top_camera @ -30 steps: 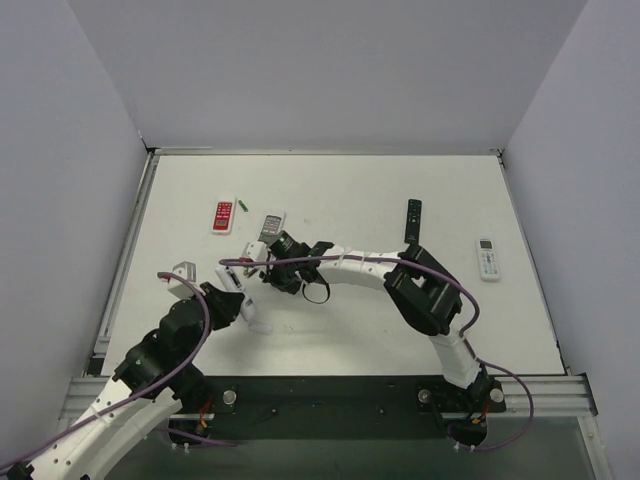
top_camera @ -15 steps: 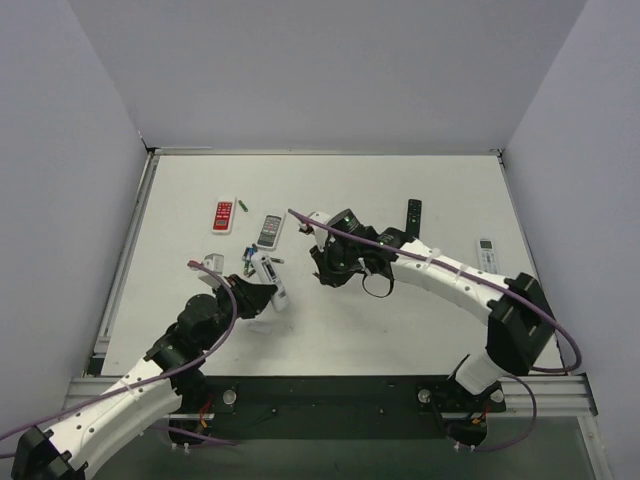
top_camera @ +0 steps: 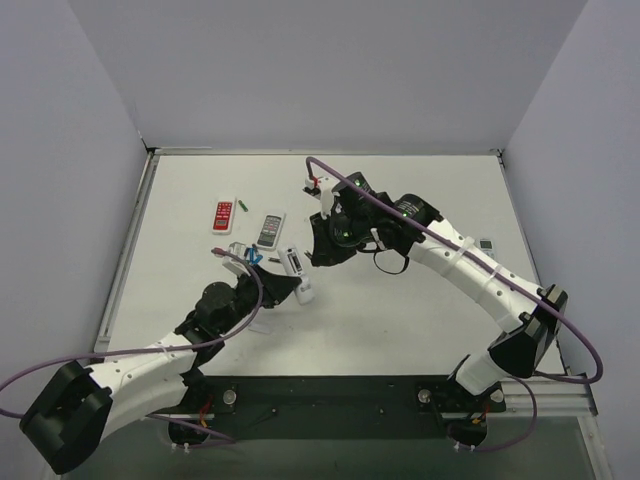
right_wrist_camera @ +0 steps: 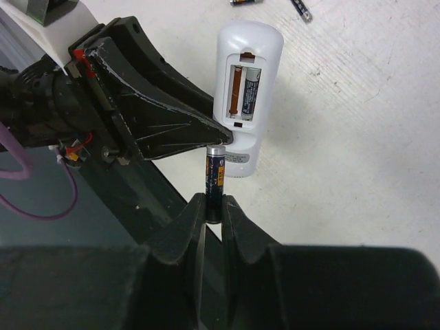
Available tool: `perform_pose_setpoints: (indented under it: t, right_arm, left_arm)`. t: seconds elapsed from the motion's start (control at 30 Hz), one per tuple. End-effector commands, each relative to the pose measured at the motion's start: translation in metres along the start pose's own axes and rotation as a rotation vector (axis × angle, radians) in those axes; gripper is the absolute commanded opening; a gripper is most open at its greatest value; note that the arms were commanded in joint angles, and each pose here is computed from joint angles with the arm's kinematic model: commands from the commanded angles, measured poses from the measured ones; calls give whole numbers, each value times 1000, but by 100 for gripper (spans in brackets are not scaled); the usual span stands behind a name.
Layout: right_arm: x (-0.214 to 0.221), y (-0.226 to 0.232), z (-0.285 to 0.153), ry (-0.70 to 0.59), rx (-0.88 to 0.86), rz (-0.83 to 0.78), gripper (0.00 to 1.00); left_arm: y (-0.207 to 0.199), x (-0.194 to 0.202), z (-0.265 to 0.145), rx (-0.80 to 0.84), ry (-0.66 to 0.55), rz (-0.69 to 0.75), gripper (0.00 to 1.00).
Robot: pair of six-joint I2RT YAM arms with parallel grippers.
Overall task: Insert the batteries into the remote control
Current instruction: Load the battery into the remote control.
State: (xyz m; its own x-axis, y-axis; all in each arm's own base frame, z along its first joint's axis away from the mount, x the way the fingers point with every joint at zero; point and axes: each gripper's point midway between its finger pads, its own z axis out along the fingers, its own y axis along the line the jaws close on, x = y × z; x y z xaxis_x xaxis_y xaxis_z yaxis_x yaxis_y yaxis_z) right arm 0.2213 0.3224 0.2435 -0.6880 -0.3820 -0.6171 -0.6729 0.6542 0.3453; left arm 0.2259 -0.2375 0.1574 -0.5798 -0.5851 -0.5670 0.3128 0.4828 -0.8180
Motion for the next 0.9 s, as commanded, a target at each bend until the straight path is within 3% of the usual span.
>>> perform_pose_setpoints:
  t: [0.0,0.87]
  right_arm:
    - [18,-4,-3,104,68,117,0]
    - [9,-13,29,155,160,243,0]
  left_arm:
    - [-70,-33,9,240,-82,-26,0]
    - [-90,-22,14,295,-37,-62,0]
